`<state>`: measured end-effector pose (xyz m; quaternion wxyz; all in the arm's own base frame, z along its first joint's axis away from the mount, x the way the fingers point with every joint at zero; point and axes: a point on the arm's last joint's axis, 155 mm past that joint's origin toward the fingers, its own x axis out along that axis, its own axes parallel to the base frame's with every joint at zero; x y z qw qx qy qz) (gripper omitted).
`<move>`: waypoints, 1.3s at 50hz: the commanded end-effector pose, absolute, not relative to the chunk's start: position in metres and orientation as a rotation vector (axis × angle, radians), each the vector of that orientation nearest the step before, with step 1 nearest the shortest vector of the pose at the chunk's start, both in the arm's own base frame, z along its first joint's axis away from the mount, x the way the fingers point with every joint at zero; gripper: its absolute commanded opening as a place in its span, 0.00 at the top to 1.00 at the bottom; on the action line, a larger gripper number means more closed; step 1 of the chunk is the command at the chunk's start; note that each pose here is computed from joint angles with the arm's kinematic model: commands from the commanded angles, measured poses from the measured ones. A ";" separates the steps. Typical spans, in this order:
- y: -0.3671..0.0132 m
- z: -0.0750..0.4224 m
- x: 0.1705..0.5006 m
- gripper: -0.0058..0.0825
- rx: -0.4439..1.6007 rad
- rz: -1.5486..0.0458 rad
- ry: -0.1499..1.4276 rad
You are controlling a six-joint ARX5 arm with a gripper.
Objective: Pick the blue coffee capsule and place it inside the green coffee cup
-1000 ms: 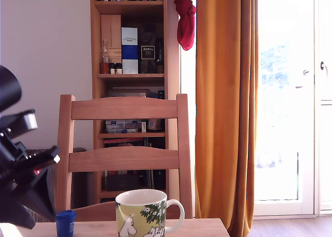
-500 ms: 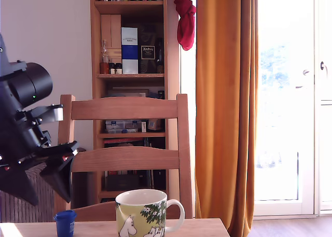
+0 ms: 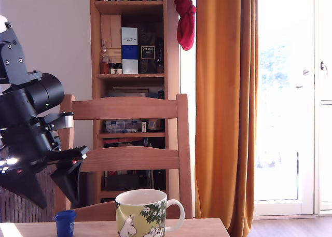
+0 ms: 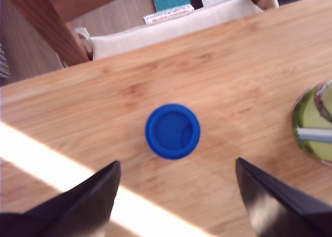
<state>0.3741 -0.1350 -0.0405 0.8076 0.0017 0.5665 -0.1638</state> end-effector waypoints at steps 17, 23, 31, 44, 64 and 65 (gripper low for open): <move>-0.137 -0.068 0.370 0.20 0.015 -0.355 1.277; -0.138 -0.069 0.373 0.20 0.012 -0.354 1.273; -0.139 -0.066 0.377 0.20 0.010 -0.354 1.262; -0.142 -0.068 0.385 0.20 0.002 -0.352 1.273; -0.141 -0.083 0.376 0.20 0.000 -0.350 1.359; -0.141 -0.083 0.376 0.21 0.000 -0.350 1.359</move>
